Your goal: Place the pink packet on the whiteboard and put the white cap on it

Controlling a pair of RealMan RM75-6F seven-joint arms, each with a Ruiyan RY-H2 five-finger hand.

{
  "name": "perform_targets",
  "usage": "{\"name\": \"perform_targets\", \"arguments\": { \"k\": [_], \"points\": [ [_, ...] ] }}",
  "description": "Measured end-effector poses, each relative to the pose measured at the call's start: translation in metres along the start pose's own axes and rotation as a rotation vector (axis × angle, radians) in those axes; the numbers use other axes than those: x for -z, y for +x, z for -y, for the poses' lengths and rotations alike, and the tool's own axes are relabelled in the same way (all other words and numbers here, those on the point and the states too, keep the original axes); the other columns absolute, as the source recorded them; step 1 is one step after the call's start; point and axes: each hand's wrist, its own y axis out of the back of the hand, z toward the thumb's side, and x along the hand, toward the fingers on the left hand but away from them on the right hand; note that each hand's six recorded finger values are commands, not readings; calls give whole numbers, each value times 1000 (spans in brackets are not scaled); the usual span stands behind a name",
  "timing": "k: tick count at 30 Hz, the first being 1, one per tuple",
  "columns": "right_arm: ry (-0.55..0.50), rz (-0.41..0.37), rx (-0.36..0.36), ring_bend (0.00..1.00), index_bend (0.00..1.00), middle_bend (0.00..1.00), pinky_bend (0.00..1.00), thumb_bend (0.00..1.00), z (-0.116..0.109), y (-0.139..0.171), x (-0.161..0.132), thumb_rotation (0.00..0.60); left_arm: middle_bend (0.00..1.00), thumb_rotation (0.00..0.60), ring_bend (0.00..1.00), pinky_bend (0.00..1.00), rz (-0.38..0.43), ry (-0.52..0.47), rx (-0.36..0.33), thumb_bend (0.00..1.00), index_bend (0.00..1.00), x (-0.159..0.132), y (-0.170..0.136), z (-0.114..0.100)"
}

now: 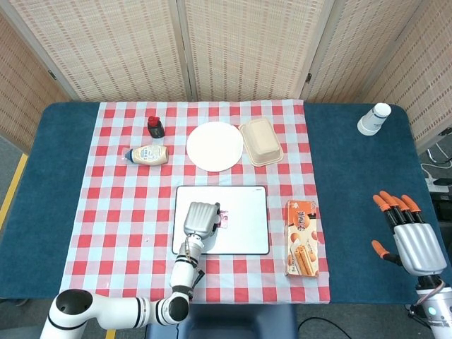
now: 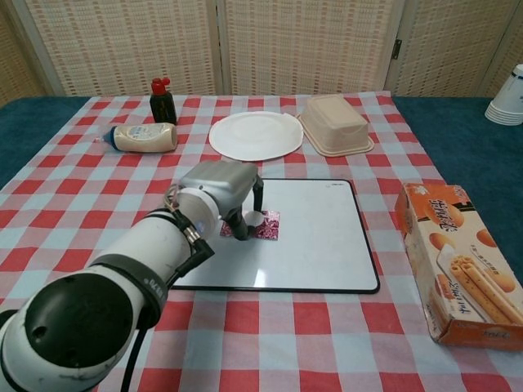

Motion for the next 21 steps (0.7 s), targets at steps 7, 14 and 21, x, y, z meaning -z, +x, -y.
{"name": "perform_targets", "arguments": {
  "k": [7, 14, 21],
  "points": [
    [-7, 5, 5, 0, 85, 26, 87, 217, -1, -1, 1, 600, 1000, 600, 1000, 1000, 9, -3, -1, 351, 463, -6, 0, -1],
    [-8, 5, 2, 0, 85, 26, 87, 218, -1, -1, 1, 600, 1000, 600, 1000, 1000, 1, 5, -3, 346, 368, -3, 2, -1],
    [-9, 9, 5, 0, 85, 26, 87, 217, -1, -1, 2, 600, 1000, 600, 1000, 1000, -4, 3, -3, 334, 287, 1, 3, -2]
  ]
}}
